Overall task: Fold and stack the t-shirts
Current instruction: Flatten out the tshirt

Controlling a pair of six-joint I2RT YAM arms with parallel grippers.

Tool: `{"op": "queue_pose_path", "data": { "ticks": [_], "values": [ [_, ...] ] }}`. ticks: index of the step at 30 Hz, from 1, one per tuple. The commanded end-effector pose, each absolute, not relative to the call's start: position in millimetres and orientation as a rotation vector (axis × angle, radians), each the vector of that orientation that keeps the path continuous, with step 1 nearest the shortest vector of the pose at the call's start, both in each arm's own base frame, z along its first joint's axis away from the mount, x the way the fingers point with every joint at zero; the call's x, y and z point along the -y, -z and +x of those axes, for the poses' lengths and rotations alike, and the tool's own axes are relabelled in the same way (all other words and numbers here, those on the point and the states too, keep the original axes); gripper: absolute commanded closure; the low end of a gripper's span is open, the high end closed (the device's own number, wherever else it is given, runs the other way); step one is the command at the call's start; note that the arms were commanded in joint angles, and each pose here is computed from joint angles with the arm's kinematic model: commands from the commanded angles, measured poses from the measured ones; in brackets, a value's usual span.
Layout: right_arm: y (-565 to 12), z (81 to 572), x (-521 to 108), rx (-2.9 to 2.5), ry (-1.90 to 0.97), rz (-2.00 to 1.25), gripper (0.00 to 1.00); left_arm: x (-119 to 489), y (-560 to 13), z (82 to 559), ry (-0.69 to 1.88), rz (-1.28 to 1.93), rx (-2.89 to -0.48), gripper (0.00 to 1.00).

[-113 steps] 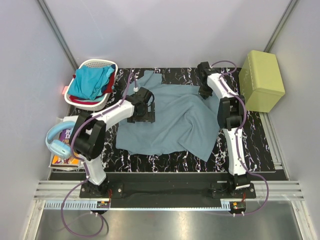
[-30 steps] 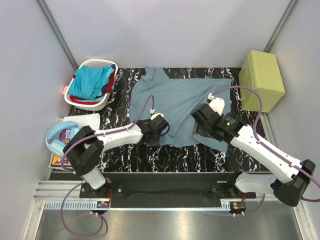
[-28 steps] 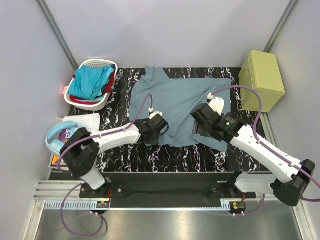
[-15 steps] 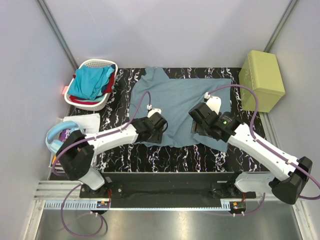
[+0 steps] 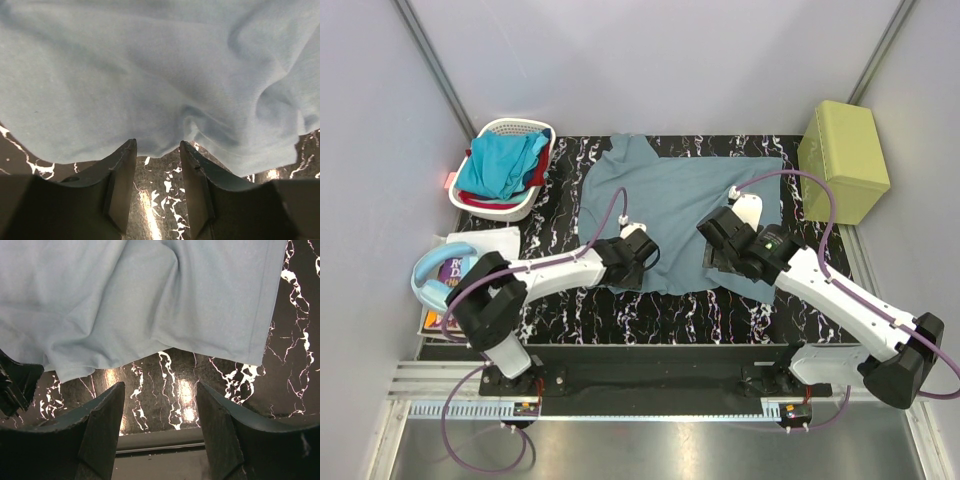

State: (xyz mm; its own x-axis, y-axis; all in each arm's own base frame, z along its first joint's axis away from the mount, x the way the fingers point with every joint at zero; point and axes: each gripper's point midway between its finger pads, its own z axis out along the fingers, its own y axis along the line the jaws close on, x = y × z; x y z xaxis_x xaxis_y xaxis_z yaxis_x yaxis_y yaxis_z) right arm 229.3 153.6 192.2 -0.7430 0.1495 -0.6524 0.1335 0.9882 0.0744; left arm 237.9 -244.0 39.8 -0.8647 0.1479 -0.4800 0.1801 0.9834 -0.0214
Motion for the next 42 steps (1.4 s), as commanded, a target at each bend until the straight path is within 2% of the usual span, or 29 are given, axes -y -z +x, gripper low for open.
{"op": "queue_pose_path", "data": {
  "ticks": [1, 7, 11, 12, 15, 19, 23, 30, 39, 42],
  "values": [
    [-201, 235, -151, -2.364, -0.019, 0.213, 0.34, 252, -30, 235, 0.134, 0.223, -2.651, 0.55],
    [-200, 234, -149, -2.367, -0.009, 0.211, 0.34, 251, -18, 226, 0.163, 0.214, -2.681, 0.55],
    [-199, 234, -149, -2.365, -0.005, 0.210, 0.34, 249, -14, 222, 0.161, 0.215, -2.694, 0.70],
    [-200, 235, -149, -2.362, -0.004, 0.213, 0.34, 249, -13, 222, 0.159, 0.215, -2.696, 0.78],
    [-200, 235, -150, -2.362, -0.002, 0.211, 0.34, 249, -18, 223, 0.167, 0.211, -2.684, 0.90],
    [-196, 236, -150, -2.369, 0.009, 0.209, 0.34, 245, -36, 229, 0.151, 0.196, -2.640, 0.98],
    [-195, 237, -152, -2.368, 0.002, 0.210, 0.34, 241, -75, 243, 0.134, 0.179, -2.548, 0.99],
    [-195, 240, -155, -2.367, 0.004, 0.195, 0.34, 236, -141, 283, 0.136, 0.107, -2.417, 0.94],
    [-195, 240, -154, -2.365, 0.007, 0.179, 0.34, 207, -119, 339, 0.032, 0.017, -2.472, 0.93],
    [-193, 240, -153, -2.366, 0.013, 0.171, 0.34, 204, -104, 361, 0.027, -0.007, -2.504, 0.88]
  ]
}}
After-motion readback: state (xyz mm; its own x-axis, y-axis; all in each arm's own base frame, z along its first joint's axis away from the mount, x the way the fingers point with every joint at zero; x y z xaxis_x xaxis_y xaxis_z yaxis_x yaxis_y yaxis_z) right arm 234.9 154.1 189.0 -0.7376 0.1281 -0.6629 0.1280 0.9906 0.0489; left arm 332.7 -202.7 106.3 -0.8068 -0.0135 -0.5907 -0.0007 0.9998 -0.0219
